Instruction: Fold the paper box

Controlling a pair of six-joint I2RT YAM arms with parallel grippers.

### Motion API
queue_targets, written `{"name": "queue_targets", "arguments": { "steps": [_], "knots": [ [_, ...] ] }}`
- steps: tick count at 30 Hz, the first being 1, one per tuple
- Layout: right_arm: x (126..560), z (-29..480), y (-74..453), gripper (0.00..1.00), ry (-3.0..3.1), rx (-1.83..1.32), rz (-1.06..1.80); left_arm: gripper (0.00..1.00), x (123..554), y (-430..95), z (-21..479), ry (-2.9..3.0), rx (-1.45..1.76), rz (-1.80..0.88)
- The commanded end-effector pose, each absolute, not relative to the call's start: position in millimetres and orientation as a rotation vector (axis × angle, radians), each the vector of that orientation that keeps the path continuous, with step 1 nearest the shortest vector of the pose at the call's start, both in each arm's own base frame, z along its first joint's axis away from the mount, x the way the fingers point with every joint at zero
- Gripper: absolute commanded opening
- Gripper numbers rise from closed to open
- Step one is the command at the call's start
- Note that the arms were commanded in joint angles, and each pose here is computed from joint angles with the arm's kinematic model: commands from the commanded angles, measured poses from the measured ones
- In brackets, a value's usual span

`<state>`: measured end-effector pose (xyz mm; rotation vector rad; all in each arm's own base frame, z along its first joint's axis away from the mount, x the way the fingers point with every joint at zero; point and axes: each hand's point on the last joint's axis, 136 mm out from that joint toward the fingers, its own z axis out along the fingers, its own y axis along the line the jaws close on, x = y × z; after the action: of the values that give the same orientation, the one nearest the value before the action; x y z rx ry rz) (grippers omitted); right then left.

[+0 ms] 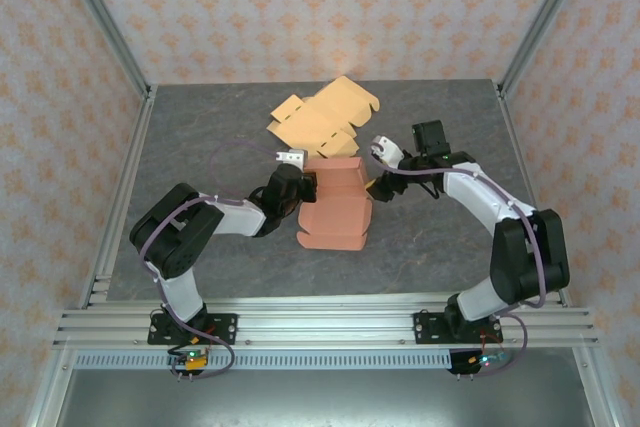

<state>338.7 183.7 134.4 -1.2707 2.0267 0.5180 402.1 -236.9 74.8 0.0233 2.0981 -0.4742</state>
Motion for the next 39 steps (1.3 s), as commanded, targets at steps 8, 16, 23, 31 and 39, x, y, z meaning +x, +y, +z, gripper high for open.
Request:
{"name": "queue_targets", "arguments": {
  "steps": [8, 16, 23, 31, 39],
  "knots": [
    [338, 118, 207, 0.57, 1.989, -1.455, 0.547, 0.00, 401, -253, 92, 2.027, 0.097, -0.552],
    [343, 125, 207, 0.46, 1.998, -1.422, 0.543, 0.00, 401, -244, 96, 2.015, 0.035, -0.539],
    [354, 203, 213, 0.99, 1.818, -1.026, 0.610, 0.00, 398, -223, 107, 1.985, -0.212, -0.577],
    [363, 283, 83, 0.99, 1.862, 0.309, 0.412, 0.00, 381, -192, 90, 2.032, -0.800, -0.644],
    [285, 228, 144, 1.00, 2.172, 0.356, 0.928, 0.00, 338, -174, 80, 1.888, -1.335, -0.680]
  ]
}}
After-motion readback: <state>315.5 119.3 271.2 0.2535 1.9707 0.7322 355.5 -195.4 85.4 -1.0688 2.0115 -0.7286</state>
